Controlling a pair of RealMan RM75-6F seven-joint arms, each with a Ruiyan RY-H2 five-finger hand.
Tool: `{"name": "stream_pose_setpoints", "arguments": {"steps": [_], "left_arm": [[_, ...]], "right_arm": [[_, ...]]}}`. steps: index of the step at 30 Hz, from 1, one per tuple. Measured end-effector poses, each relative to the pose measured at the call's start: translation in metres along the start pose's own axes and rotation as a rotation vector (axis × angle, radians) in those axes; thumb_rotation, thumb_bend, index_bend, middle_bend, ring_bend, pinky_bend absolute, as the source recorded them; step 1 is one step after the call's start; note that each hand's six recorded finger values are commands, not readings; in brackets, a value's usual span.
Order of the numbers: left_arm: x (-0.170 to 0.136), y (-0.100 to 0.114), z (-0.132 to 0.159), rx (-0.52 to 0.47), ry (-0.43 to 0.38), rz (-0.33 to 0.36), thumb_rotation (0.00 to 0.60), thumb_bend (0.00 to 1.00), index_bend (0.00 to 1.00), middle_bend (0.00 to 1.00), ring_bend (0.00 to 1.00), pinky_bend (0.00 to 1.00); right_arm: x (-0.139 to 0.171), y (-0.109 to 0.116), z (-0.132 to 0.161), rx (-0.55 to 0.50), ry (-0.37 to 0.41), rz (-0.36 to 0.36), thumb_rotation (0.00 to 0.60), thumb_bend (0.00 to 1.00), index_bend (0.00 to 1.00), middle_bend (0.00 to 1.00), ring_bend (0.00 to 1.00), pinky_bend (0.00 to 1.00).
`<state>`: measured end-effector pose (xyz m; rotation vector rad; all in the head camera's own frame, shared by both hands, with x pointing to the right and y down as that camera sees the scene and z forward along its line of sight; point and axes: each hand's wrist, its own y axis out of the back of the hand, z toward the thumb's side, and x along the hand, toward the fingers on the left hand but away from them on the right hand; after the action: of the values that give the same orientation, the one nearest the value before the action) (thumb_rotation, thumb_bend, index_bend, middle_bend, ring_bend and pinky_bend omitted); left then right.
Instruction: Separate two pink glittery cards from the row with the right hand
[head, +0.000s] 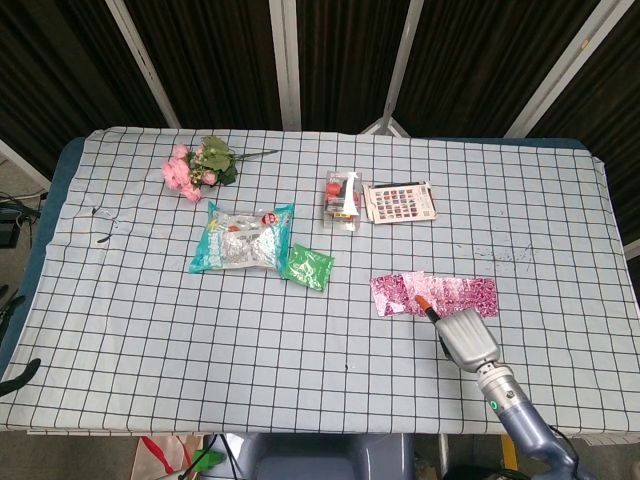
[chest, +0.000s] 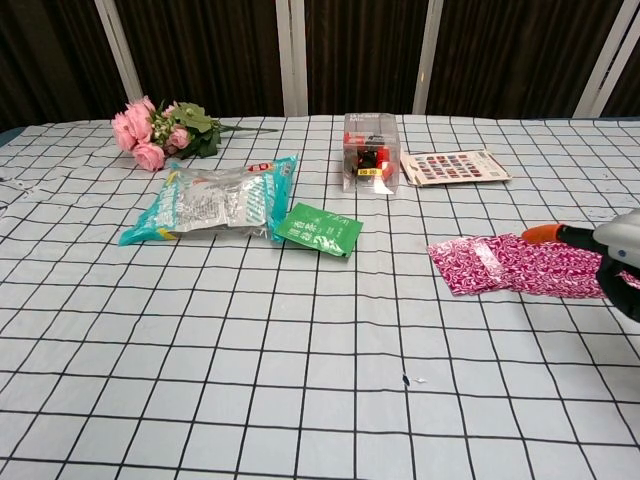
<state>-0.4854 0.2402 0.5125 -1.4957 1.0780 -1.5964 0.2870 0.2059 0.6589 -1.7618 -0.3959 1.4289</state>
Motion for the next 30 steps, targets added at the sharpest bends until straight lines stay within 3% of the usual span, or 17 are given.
{"name": "stream_pose_setpoints", "arguments": {"steps": [13,30], "left_arm": [[0.003,0.000,-0.001,-0.003,0.004,-0.002,0.600,0.35,0.14,0.00,0.00,0.09],[0.004,0.000,-0.003,-0.005,0.009,-0.003,0.600,0.35,0.15,0.00,0.00,0.09]], "right_arm": [[-0.029,-0.003,0.038,-0.001,0.025,0.047,0.600,0.82,0.04,0.82,0.84,0.64],[-0.048,-0.006,0.047,0.000,0.006,0.095,0.600,0.82,0.04,0.82,0.84,0.64]]}}
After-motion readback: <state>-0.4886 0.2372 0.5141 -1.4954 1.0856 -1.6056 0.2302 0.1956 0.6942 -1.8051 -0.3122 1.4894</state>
